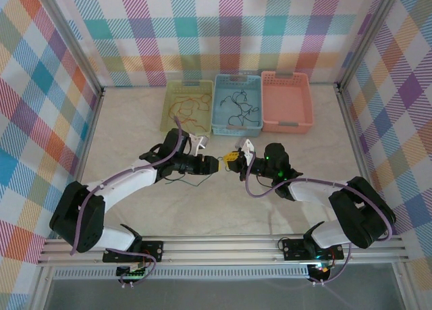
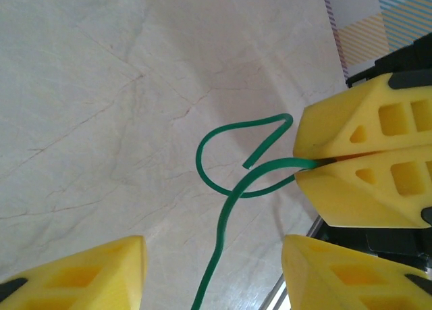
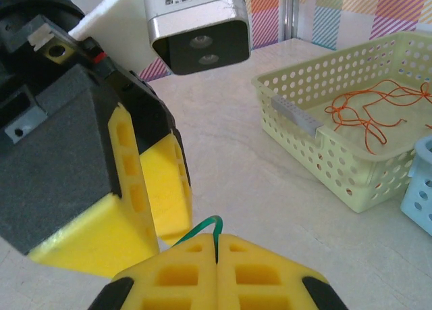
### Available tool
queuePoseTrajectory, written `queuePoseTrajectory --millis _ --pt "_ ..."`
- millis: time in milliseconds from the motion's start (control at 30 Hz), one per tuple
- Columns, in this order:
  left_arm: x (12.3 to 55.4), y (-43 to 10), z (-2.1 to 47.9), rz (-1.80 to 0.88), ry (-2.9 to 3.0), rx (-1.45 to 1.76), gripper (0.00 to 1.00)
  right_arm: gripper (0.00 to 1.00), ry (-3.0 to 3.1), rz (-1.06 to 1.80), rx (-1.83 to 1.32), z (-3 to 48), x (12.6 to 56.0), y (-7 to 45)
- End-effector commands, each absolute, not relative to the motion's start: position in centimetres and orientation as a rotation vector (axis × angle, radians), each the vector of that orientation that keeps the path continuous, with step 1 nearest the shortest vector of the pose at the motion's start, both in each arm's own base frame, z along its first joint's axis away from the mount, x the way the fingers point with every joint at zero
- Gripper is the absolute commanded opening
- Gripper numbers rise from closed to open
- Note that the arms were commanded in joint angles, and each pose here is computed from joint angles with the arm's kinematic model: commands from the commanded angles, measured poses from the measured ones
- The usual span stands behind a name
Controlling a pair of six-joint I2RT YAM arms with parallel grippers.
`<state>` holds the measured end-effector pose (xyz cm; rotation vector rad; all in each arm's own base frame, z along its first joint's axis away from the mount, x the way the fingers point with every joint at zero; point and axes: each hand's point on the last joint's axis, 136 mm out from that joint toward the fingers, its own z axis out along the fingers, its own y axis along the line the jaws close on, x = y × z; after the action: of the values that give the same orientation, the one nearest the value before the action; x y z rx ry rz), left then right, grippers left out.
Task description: Untangle the cables
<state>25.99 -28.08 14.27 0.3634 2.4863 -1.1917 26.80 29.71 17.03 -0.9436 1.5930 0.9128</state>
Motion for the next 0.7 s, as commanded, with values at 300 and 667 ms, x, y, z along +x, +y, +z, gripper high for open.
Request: queuePoseTrajectory --millis 300,667 --pt "25.2 -29.0 13.3 -1.234 2.503 0.414 0.27 0.00 1.528 0.907 -0.953 18.3 26.5 29.7" --pt "25.6 -28.2 15.2 -1.191 2.414 0.388 0.00 0.29 1.542 0.892 -0.918 18.5 26.9 29.5"
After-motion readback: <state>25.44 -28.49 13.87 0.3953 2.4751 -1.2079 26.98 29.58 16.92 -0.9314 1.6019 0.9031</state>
